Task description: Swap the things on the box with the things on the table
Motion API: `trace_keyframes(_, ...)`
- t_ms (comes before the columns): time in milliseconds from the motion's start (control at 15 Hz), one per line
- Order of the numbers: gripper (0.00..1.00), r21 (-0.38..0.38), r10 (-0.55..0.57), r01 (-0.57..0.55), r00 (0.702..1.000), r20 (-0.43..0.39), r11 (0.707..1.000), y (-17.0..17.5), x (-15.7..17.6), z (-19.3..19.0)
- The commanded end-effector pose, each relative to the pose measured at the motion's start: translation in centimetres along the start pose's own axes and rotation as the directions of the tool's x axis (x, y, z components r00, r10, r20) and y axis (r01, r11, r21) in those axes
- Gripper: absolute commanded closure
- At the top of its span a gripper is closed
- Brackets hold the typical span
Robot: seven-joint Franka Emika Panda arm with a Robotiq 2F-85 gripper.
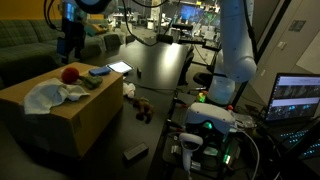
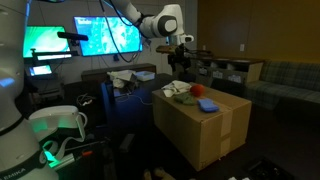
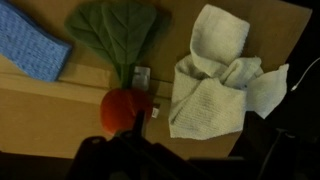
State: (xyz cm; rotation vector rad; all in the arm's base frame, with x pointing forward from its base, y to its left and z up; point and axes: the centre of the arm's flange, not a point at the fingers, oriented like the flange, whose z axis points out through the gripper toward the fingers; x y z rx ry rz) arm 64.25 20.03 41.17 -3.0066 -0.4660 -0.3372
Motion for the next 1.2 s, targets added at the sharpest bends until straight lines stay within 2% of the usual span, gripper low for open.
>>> trace_keyframes(0,0.00,0.025,0.029,-0.031,0.997,0.067,0.999,3.5,-5.7,-3.3)
trace_keyframes(267,0.00,0.050,0.087,-0.092,0.990,0.110,0.994,6.6,-13.7,-3.0)
trace_keyframes(800,0.00,0.103,0.223,-0.228,0.973,0.061,0.968,14.4,-27.4,-2.7)
trace_keyframes(933,0.00,0.106,0.257,-0.259,0.966,0.035,0.960,16.5,-29.7,-2.8)
trace_keyframes(1000,0.00,0.092,0.244,-0.253,0.965,0.096,0.963,15.6,-26.5,-1.5)
trace_keyframes(1133,0.00,0.094,0.257,-0.266,0.962,0.097,0.959,16.3,-27.6,-1.6)
